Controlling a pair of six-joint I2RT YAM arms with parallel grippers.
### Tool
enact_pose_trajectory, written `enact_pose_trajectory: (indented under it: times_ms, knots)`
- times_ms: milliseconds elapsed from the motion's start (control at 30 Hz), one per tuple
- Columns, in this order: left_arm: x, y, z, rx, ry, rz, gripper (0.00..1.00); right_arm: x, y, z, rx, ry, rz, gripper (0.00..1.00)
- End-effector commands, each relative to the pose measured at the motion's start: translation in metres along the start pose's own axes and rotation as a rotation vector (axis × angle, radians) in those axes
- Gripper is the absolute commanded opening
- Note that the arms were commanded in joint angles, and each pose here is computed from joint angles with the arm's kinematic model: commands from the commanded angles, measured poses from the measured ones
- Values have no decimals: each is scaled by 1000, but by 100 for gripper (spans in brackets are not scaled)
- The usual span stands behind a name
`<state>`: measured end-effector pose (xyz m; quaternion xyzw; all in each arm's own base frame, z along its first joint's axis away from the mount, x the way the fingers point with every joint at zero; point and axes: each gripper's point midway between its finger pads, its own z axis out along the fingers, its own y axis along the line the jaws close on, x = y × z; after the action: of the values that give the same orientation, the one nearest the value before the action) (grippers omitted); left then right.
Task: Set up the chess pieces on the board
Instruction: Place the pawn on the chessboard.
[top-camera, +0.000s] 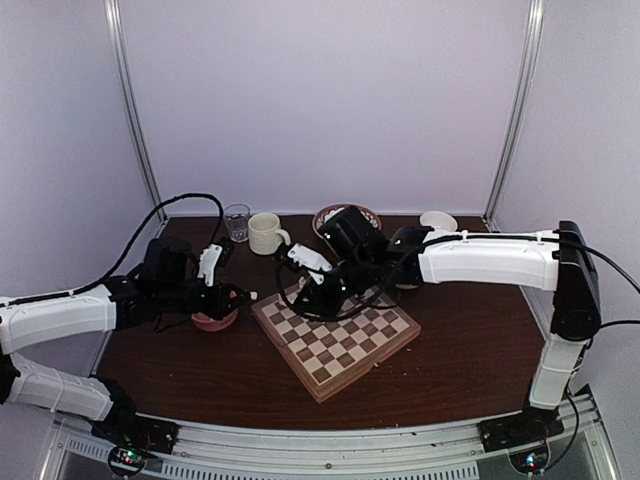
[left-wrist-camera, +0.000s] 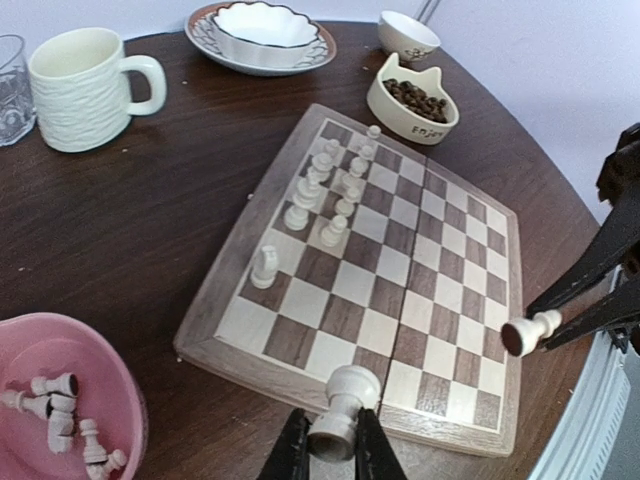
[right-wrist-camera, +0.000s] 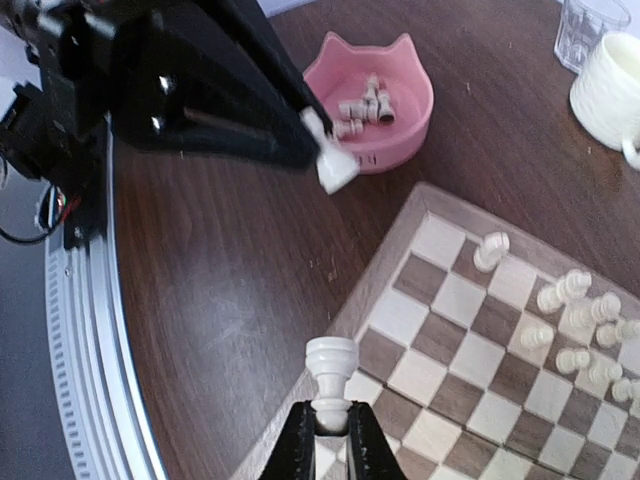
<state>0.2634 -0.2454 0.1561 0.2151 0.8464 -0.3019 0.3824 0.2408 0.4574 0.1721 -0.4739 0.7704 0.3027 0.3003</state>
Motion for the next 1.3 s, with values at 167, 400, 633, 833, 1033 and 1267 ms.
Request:
enact_pose_trajectory:
  times_ms: [167, 400, 633, 833, 1033, 1267]
  knots:
    - [-13, 20, -11, -146, -42, 33, 0, 108, -19, -54, 110, 705, -5, 0]
    - [-11, 21, -9, -144, -34, 32, 0, 147, -42, -65, 210, 949, -40, 0]
    - [-11, 19, -9, -136, -33, 32, 0, 153, -51, -59, 236, 1012, -57, 7]
    - [-11, 18, -9, -131, -30, 31, 0, 153, -57, -49, 247, 1036, -66, 16]
    - [-11, 17, -9, -126, -29, 30, 0, 142, -57, -48, 253, 981, -71, 49]
    - [-11, 17, -10, -127, -32, 31, 0, 102, -46, -53, 239, 741, -61, 57]
